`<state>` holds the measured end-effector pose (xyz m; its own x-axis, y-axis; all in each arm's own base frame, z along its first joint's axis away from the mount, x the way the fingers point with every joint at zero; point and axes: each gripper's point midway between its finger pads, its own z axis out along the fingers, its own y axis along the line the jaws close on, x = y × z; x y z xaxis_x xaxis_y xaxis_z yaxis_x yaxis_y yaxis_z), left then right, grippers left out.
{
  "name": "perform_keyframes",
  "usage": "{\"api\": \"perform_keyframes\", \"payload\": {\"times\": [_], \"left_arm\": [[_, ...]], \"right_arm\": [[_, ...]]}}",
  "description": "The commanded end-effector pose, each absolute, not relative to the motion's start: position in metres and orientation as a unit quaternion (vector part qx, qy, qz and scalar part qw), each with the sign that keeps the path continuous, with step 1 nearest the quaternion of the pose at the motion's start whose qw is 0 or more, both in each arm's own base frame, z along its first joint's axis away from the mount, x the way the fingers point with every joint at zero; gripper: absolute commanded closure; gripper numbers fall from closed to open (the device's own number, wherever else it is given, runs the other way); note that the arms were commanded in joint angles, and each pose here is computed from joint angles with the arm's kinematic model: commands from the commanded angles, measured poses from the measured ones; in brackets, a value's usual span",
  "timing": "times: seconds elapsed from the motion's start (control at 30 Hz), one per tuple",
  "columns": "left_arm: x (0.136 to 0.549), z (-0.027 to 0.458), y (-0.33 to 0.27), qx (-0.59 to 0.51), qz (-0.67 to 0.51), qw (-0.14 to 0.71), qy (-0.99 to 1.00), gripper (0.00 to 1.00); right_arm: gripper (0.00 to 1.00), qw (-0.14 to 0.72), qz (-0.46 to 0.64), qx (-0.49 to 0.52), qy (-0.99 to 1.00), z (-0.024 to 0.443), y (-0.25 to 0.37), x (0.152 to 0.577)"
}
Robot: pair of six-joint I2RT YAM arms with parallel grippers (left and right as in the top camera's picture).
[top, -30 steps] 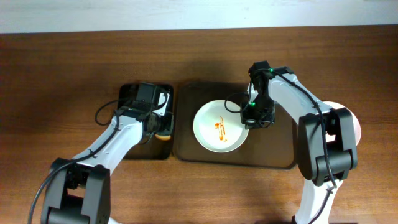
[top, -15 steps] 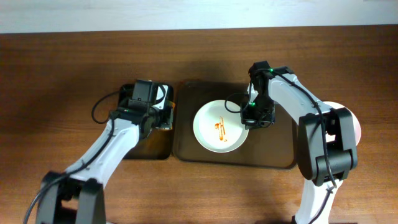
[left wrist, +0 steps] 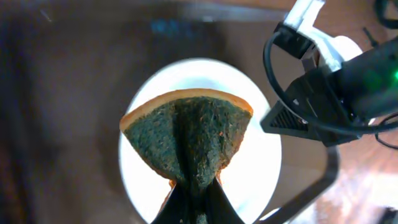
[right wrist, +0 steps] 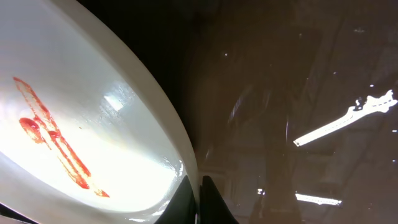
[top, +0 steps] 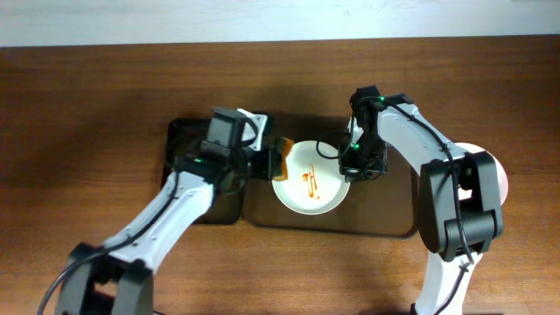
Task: Clean dirty plates on tray and stack at the side
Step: 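Scrub the sauced plate with the sponge using the left gripper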
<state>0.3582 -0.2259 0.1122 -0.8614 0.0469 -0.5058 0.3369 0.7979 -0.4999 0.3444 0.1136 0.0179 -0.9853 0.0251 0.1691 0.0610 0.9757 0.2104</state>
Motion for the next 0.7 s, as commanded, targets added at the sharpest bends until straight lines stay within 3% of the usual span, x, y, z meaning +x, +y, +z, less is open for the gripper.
{"api": "perform_keyframes", "payload": {"times": [0.0,0.27,0.57,0.67], "left_arm": [[0.346,0.088,-0.263,0.052,-0.350,0.167,0.920,1.00],[0.332,0.063,-0.323,0.029,-0.441,0.092,0.892,1.00],[0.337,0.027,-0.323,0.009,-0.420,0.083,0.904,1.00],[0.353,0.005,-0.300,-0.029,-0.349,0.118,0.929,1.00]], "right_arm": [[0.96,0.069,-0.099,-0.013,-0.993,0.027,0.112,0.346],[0.96,0.071,-0.101,-0.009,-0.992,0.027,0.113,0.345],[0.96,0.071,-0.101,-0.010,-0.992,0.027,0.113,0.345],[0.96,0.073,-0.100,-0.010,-0.992,0.027,0.113,0.344]]}}
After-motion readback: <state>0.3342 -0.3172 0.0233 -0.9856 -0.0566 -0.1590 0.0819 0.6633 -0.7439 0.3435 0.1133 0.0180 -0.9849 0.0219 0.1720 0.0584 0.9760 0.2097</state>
